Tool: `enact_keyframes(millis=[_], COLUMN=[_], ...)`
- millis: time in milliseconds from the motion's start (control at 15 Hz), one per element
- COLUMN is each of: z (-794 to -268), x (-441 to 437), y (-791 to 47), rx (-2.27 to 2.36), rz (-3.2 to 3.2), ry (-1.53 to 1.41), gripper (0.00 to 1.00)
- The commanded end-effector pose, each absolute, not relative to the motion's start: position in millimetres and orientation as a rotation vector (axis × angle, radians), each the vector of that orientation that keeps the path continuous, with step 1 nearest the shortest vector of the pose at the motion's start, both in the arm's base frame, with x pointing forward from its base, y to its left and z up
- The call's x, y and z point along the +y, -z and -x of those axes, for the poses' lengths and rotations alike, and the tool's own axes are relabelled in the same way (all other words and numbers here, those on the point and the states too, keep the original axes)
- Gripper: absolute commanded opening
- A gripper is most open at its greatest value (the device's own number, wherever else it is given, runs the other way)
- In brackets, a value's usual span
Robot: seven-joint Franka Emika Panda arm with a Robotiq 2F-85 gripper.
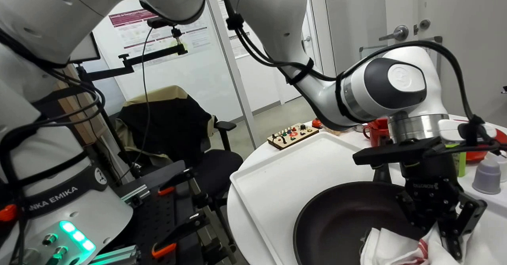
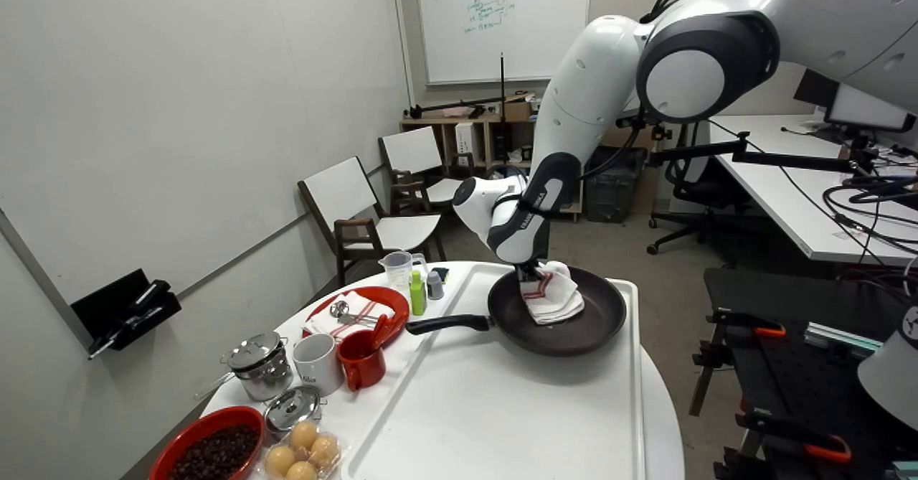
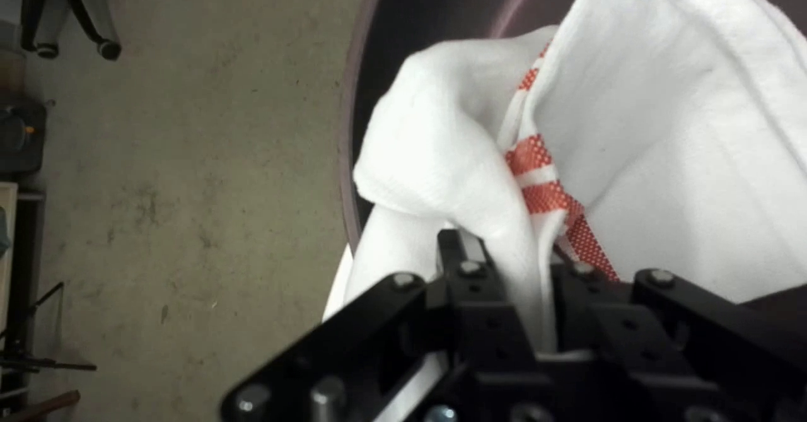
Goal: Use the tea towel to wipe the inside of the pan
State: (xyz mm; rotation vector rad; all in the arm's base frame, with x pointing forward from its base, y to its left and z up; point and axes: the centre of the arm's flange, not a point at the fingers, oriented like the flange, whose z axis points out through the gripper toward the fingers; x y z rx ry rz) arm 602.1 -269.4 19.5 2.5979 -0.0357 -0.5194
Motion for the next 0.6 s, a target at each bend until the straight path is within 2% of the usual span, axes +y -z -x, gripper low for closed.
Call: enact_keyframes(millis=[0, 133, 333, 533], z=[-600, -592, -593, -600], x=[-289, -289, -280, -278], y=[-13, -15, -16, -2], rx=[-0.104, -0.059, 0.075, 0.153], rz=[-2.567, -2.579, -2.725, -2.839], ry=[0.651, 0.662, 0.444, 0.345], gripper=[0.07, 0.07, 0.07, 0.07])
